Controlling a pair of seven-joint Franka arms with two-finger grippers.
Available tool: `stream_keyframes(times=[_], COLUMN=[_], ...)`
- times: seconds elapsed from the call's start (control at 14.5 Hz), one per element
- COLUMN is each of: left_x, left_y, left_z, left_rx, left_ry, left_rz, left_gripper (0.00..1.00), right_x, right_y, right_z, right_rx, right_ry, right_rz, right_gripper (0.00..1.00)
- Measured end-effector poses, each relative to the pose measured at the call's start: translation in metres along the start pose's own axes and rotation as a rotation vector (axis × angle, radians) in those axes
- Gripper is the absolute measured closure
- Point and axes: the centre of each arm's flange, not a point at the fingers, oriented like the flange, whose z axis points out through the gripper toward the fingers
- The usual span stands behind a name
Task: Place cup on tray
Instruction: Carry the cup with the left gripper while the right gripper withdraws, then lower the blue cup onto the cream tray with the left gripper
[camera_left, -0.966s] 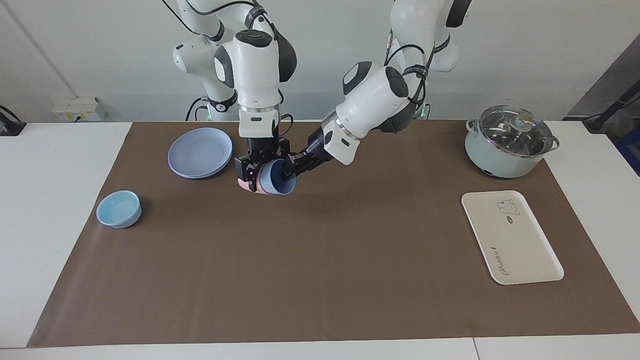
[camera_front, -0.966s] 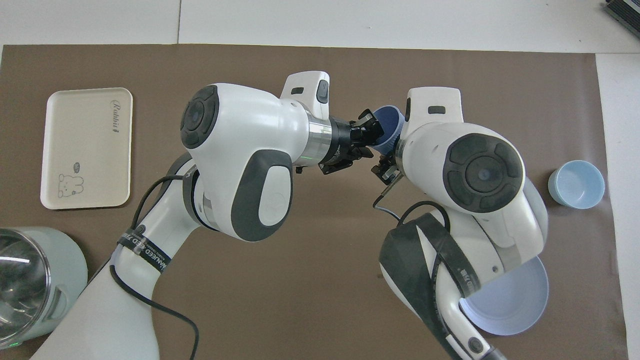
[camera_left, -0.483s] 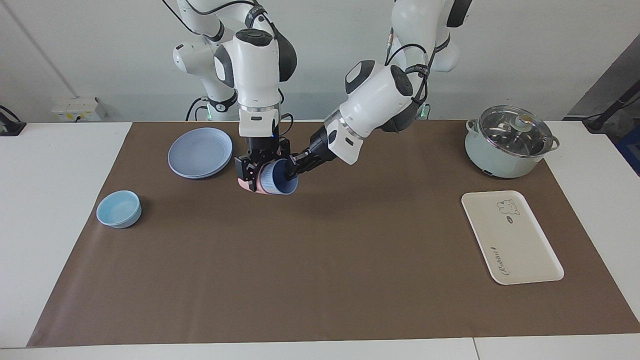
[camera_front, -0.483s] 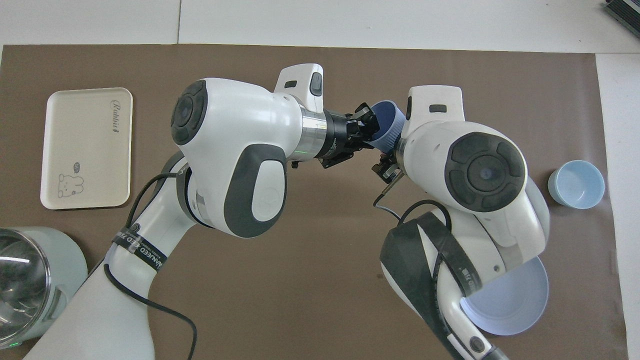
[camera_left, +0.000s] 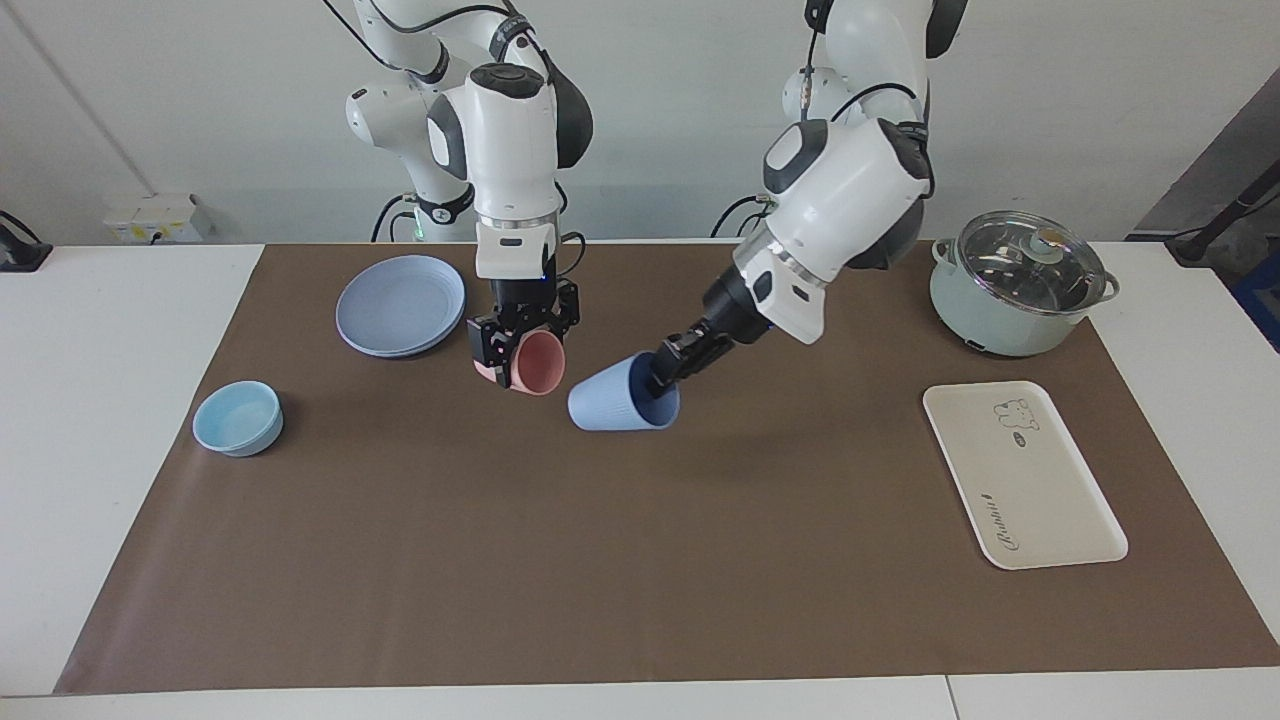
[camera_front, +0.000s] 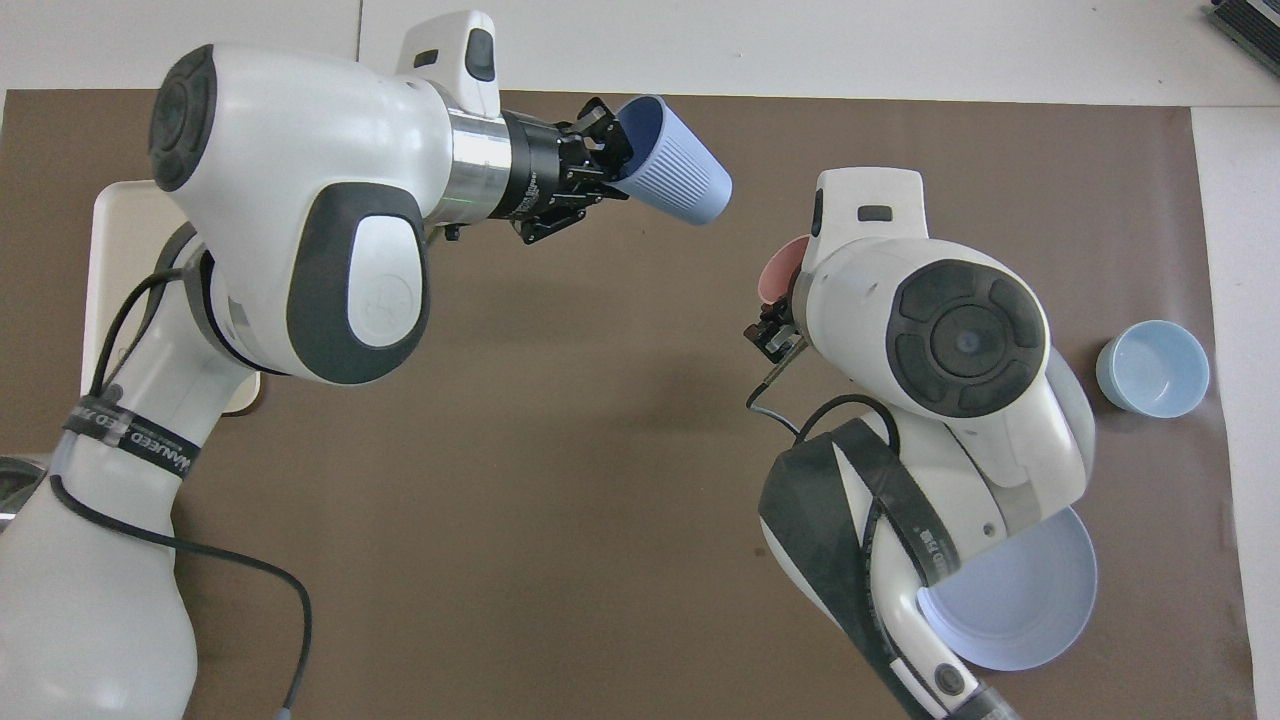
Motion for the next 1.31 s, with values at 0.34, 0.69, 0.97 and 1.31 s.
stream_keyframes(times=[0.34, 0.69, 0.97, 1.31], left_x=[0.1, 0.222, 0.259, 0.273], left_y=[-0.058, -0.192, -0.294, -0.361], left_z=[-0.039, -0.106, -0.137, -0.157], left_rx=[0.167, 0.3, 0.381, 0.431], left_ry=[0.211, 0.253, 0.307, 0.31], left_rz=[0.136, 0.414, 0.575, 0.593], left_gripper=[0.93, 0.93, 0.93, 0.93], right_x=[-0.008, -0.047, -0.112, -0.163], right_y=[0.041, 0.127, 0.2, 0.218], right_z=[0.0, 0.02, 0.058, 0.141], right_rx=[-0.003, 0.198, 0.309, 0.352], right_ry=[0.07, 0.264, 0.464, 0.689], right_rz=[0.085, 0.182, 0.249, 0.276], right_gripper=[0.15, 0.15, 0.15, 0.15])
